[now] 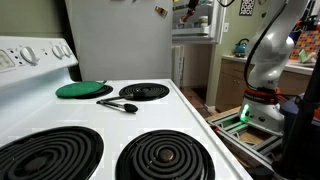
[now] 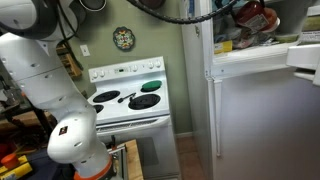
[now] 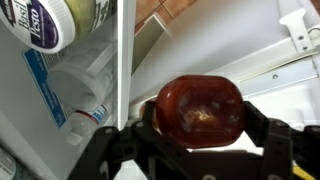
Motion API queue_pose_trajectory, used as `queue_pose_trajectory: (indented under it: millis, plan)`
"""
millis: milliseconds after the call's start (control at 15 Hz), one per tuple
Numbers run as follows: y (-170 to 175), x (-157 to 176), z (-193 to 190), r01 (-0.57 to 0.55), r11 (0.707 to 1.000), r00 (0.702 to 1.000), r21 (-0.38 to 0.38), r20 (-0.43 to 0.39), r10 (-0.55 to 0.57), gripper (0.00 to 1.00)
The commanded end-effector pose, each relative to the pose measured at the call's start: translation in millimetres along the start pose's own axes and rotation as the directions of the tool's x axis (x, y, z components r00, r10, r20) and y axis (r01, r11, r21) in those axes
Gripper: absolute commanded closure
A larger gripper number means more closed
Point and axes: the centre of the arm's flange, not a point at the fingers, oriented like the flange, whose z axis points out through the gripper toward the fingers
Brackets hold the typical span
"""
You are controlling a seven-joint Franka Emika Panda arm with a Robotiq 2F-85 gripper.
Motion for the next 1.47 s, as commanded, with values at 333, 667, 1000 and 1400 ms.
queue_pose_trajectory:
  millis: [333, 667, 1000, 1400]
  plan:
    - [-46, -89, -48, 0.075, 0.985, 0.993, 0.156, 0.078, -0.088, 0.41]
    - [-77, -118, -56, 0.228, 0.915, 0.947, 0.332, 0.145, -0.288, 0.41]
    - [-108, -135, -54, 0.416, 0.774, 0.855, 0.477, 0.085, -0.512, 0.41]
    - [-137, -143, -52, 0.585, 0.528, 0.696, 0.616, -0.047, -0.716, 0.41]
